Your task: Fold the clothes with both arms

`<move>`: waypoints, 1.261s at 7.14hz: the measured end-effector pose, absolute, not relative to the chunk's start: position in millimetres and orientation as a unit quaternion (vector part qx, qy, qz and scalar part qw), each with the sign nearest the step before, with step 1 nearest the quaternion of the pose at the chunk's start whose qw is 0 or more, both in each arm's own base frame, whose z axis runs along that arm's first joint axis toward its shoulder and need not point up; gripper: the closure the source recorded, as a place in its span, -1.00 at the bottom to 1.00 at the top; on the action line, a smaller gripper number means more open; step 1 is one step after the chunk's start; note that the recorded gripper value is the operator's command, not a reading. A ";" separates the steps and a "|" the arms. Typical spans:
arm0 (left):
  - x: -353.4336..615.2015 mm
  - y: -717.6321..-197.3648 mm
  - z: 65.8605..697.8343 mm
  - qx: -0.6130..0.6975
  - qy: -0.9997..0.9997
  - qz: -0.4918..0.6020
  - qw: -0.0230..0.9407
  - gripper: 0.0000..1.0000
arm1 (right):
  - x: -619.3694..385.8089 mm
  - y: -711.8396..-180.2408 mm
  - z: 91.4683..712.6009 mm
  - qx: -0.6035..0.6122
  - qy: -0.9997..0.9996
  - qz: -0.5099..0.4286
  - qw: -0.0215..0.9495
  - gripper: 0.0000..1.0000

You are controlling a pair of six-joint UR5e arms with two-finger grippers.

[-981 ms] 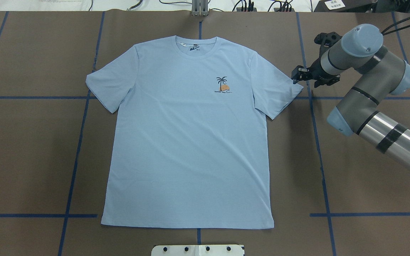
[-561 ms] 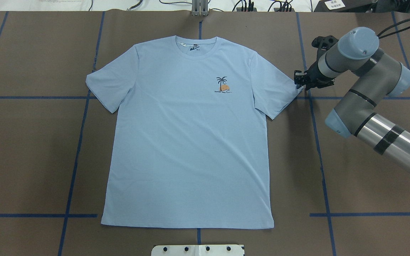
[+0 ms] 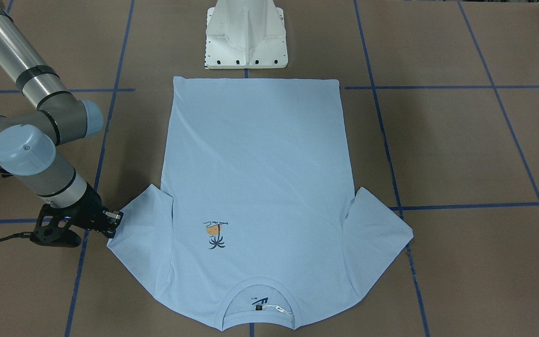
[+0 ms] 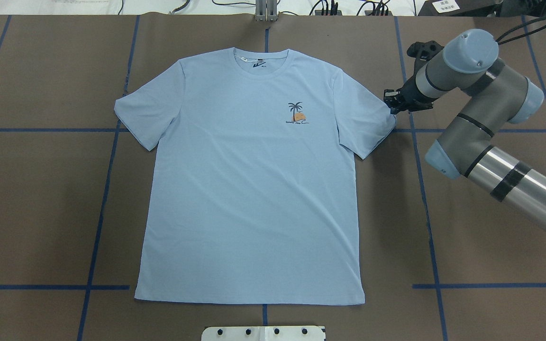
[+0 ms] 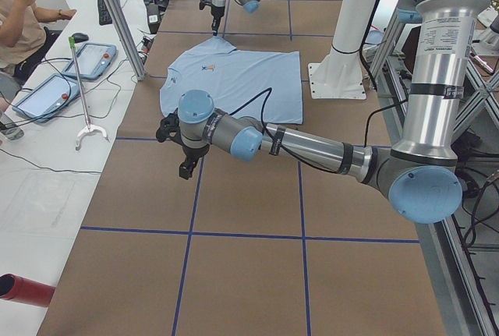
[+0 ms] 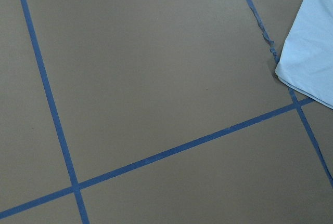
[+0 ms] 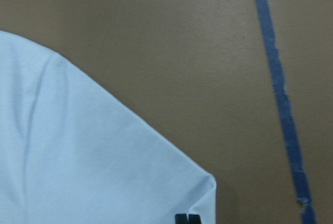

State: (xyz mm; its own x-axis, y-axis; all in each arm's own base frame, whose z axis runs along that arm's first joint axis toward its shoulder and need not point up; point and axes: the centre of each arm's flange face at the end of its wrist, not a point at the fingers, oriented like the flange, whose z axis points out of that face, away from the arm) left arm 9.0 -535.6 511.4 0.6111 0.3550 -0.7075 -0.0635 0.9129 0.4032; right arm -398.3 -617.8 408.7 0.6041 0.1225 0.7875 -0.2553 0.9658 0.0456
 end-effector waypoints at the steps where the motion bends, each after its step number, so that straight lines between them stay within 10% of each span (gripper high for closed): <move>1: 9.2 -535.3 509.4 0.175 0.425 0.120 0.880 -0.98 | -417.0 -618.1 378.0 0.078 -0.446 0.113 0.885 1.00; 3: 10.4 -534.9 506.5 0.181 0.432 0.124 0.875 -0.98 | -469.1 -610.5 321.5 0.088 -0.460 0.137 0.873 1.00; 4: 11.3 -534.9 508.0 0.180 0.437 0.125 0.872 -0.98 | -499.9 -610.1 297.5 0.094 -0.461 0.143 0.871 -0.98; 9: 53.6 -543.6 503.0 0.166 0.456 0.121 0.866 -1.00 | -582.1 -605.1 203.8 0.121 -0.474 0.137 0.861 -1.00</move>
